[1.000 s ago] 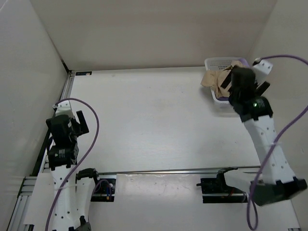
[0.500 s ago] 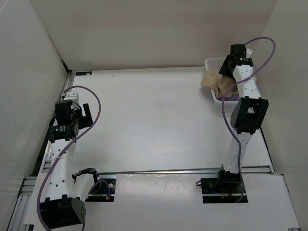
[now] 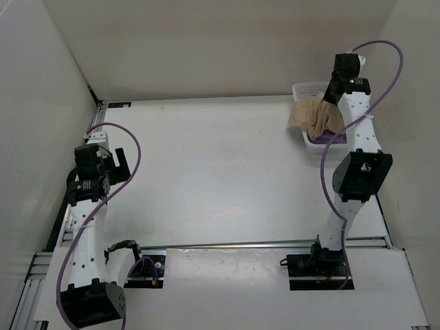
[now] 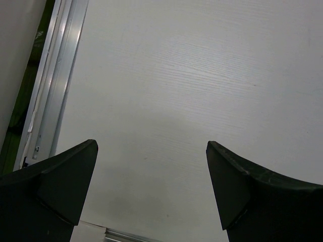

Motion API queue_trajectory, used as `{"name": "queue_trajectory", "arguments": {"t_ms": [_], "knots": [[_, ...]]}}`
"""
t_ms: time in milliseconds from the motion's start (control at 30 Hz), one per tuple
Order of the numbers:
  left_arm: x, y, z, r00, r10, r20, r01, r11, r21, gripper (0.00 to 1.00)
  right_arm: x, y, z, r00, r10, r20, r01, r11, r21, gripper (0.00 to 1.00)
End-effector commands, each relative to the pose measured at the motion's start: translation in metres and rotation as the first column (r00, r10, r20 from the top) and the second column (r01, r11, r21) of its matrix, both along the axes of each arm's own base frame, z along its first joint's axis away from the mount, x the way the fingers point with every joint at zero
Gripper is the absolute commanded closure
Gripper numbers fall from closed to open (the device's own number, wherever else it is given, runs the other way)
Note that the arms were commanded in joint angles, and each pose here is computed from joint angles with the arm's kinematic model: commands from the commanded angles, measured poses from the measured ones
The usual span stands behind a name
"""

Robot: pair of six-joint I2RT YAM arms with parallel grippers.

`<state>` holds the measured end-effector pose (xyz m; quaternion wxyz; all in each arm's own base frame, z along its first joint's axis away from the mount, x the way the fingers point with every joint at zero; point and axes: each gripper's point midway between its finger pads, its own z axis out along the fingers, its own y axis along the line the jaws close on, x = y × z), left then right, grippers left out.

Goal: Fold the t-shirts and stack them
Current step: Grab crumpled tshirt from bin with the right arm, then move the tshirt to the center of the board

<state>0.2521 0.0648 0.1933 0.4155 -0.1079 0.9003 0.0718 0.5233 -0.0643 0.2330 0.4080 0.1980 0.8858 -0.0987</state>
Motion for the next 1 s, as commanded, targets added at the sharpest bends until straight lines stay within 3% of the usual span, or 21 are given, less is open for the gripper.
{"name": "queue_trajectory", "arguments": {"t_ms": [0,67,167,200,300,333,400,467,567,633,700,800,867,967], "knots": [[0.0,-0.003,0.024,0.996,-0.016,0.09,0.016,1.0,0.003,0.0,-0.049,0.057,0.193,0.887,0.191,0.42,-0.167,0.981,-0.095,1.0],[-0.003,-0.004,0.024,0.995,-0.016,0.097,0.016,1.0,0.005,0.0,-0.072,0.088,0.239,0.803,0.277,0.528,-0.247,0.961,-0.128,1.0],[-0.007,-0.009,0.027,0.992,-0.035,0.123,0.036,0.999,-0.003,0.0,-0.136,0.165,0.311,0.566,0.487,0.665,-0.446,0.86,-0.25,1.0],[-0.007,-0.012,0.03,0.99,-0.048,0.133,0.048,0.999,0.0,0.0,-0.171,0.195,0.336,0.45,0.544,0.708,-0.527,0.802,-0.281,1.0],[-0.006,-0.017,0.041,0.984,-0.066,0.164,0.067,0.998,0.003,0.0,-0.221,0.24,0.365,0.254,0.563,0.786,-0.66,0.695,-0.284,1.0],[-0.006,-0.017,0.041,0.984,-0.066,0.164,0.067,0.998,0.003,0.0,-0.225,0.251,0.365,0.253,0.524,0.813,-0.697,0.681,-0.222,1.0],[-0.004,-0.019,0.051,0.979,-0.079,0.186,0.079,0.997,0.008,0.0,-0.233,0.27,0.356,0.26,0.496,0.828,-0.752,0.642,-0.149,1.0],[-0.002,-0.019,0.054,0.979,-0.079,0.189,0.079,0.997,0.009,0.0,-0.225,0.283,0.336,0.338,0.449,0.827,-0.767,0.64,-0.034,1.0],[0.001,-0.018,0.059,0.978,-0.079,0.192,0.079,0.997,0.01,0.0,-0.201,0.31,0.274,0.503,0.418,0.756,-0.747,0.65,0.138,1.0],[0.005,-0.02,0.059,0.979,-0.088,0.184,0.088,0.996,0.008,0.0,-0.175,0.315,0.221,0.656,0.387,0.648,-0.662,0.708,0.248,1.0],[0.01,-0.017,0.056,0.983,-0.079,0.163,0.079,0.997,0.008,0.0,-0.15,0.316,0.162,0.795,0.328,0.511,-0.544,0.758,0.361,0.71],[0.021,-0.009,0.056,0.99,-0.052,0.13,0.05,0.999,0.019,0.0,-0.125,0.315,0.097,0.887,0.33,0.324,-0.448,0.784,0.429,0.12],[0.028,-0.008,0.062,0.99,-0.052,0.13,0.049,0.999,0.019,0.0,-0.116,0.31,0.062,0.913,0.355,0.198,-0.407,0.816,0.412,0.07],[0.026,-0.026,0.056,0.987,-0.125,0.103,0.13,0.991,-0.045,0.0,-0.123,0.298,0.036,0.892,0.441,0.1,-0.449,0.839,0.307,0.04]]}}
